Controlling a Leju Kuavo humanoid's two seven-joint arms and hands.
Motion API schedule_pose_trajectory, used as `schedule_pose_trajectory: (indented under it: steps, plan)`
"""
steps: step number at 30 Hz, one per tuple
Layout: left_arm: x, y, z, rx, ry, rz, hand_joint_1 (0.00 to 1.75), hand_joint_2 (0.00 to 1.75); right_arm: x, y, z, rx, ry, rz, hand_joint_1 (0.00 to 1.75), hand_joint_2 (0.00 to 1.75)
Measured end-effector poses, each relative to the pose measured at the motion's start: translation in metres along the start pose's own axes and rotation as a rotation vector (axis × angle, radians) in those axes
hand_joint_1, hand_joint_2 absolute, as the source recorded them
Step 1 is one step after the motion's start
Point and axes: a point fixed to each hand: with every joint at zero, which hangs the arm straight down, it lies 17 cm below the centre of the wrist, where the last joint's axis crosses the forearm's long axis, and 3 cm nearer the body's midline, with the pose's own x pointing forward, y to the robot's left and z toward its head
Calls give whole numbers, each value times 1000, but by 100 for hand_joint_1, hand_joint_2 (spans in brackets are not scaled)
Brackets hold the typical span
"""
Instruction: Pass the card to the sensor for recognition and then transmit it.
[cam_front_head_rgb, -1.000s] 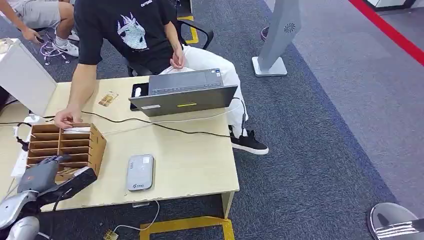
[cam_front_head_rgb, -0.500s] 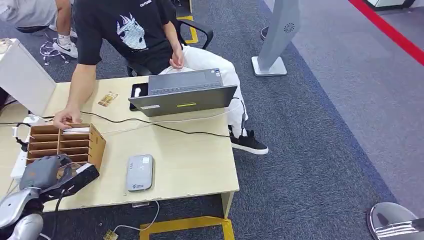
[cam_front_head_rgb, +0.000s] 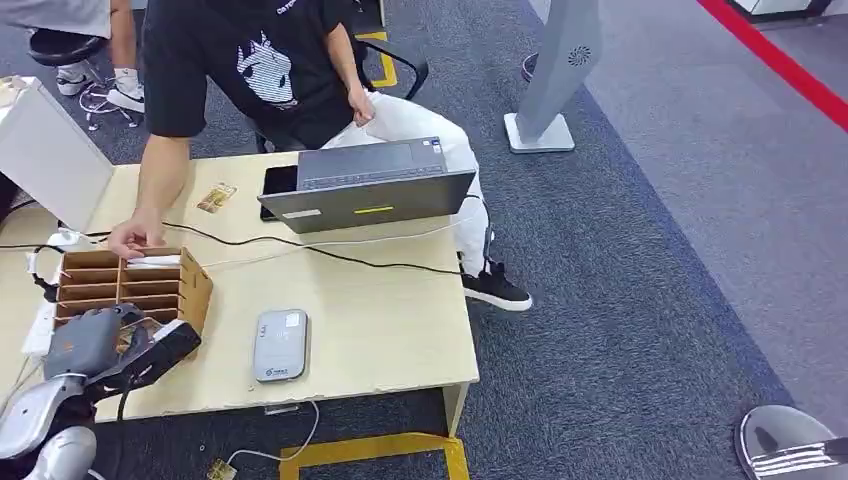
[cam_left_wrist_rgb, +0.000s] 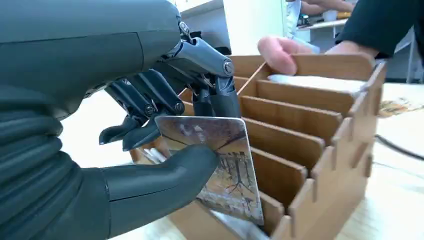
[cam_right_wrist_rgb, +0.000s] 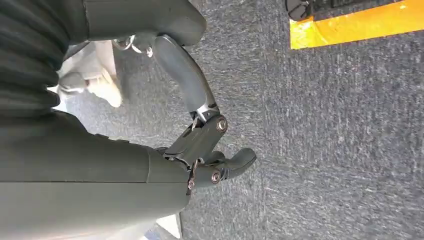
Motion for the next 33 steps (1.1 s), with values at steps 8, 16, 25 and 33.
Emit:
schedule_pose_trajectory:
  steps: [8,16,25,33]
  plan:
    - [21,2,-5,31,-11,41,175,175,-5,-1,-1,4,8,-7,0,175]
    - [15,7,4,69,-2,71,175,175,-6,-2,-1,0,9,-11,0,175]
    - [21,43,11,177,-20,75,175,175,-8,-1,-1,1,20,-28,0,175]
    - [30,73,16,259,-45,80,175,175,-8,-1,-1,1,24,-41,0,175]
